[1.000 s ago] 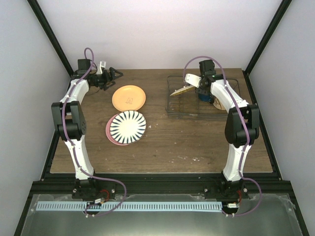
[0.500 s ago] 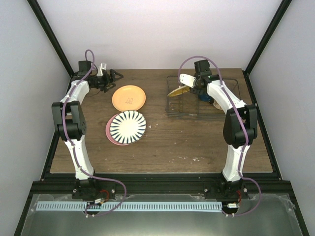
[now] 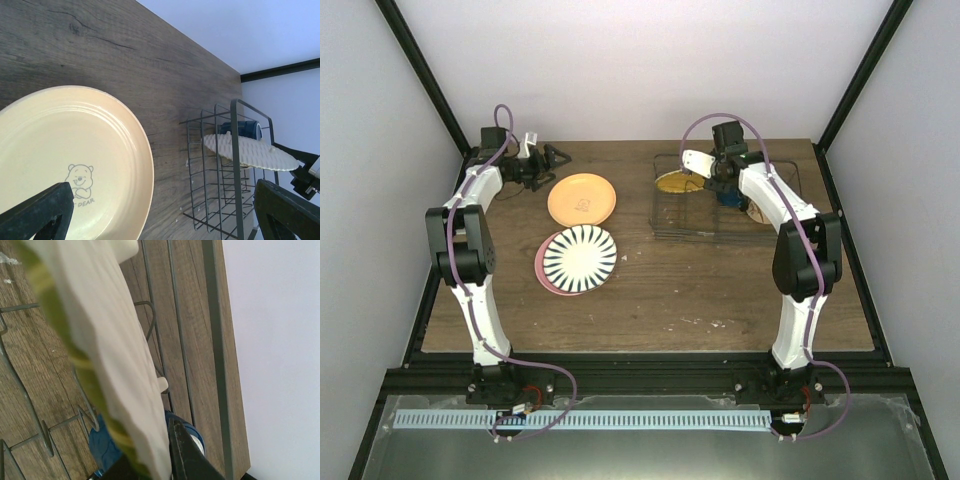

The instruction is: Load the mixed dishes into the dish rack

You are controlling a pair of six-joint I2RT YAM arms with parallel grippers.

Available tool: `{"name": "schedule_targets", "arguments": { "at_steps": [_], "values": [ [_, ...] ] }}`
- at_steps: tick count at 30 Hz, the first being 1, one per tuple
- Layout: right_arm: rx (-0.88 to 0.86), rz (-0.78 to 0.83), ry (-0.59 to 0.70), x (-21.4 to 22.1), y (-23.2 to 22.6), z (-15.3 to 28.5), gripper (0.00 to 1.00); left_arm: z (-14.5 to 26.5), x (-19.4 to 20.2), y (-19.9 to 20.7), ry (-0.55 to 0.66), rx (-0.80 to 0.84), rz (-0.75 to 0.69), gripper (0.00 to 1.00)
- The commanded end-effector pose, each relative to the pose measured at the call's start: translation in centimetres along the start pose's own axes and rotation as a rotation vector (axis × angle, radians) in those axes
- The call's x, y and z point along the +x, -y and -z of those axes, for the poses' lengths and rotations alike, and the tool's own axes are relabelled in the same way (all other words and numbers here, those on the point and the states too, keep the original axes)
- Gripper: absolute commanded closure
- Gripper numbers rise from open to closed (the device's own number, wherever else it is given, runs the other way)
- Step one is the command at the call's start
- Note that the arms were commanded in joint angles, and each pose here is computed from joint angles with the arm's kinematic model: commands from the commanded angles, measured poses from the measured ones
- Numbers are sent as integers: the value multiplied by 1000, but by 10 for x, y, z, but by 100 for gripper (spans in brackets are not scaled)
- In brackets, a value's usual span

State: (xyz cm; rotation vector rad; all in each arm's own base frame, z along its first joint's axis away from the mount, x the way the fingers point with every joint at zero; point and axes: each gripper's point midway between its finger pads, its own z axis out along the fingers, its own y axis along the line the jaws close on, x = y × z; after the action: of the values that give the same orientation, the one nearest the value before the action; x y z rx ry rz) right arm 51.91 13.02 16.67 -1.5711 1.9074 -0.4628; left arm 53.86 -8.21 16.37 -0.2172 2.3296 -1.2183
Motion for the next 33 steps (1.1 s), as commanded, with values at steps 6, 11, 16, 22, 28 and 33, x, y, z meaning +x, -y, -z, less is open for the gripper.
{"name": "schedule_targets", "arguments": {
  "at_steps": [6, 11, 16, 22, 28, 33],
  "values": [
    [207, -30, 79, -35, 63, 50, 99, 4, -3, 16, 11, 33, -34, 0],
    [263, -60, 39, -28, 75, 62, 99, 4, -2, 17, 8, 36, -34, 0],
    [286, -105, -6, -19, 79, 80, 99, 5, -1, 18, 3, 38, -39, 0],
    [310, -179, -27, -10, 77, 109, 99, 4, 2, 18, -7, 43, -41, 0],
    [269, -243, -33, -7, 60, 121, 99, 3, 5, 17, -22, 44, -45, 0],
    [216, -276, -32, -8, 39, 134, 99, 2, 9, 13, -28, 31, -45, 0]
  ]
}}
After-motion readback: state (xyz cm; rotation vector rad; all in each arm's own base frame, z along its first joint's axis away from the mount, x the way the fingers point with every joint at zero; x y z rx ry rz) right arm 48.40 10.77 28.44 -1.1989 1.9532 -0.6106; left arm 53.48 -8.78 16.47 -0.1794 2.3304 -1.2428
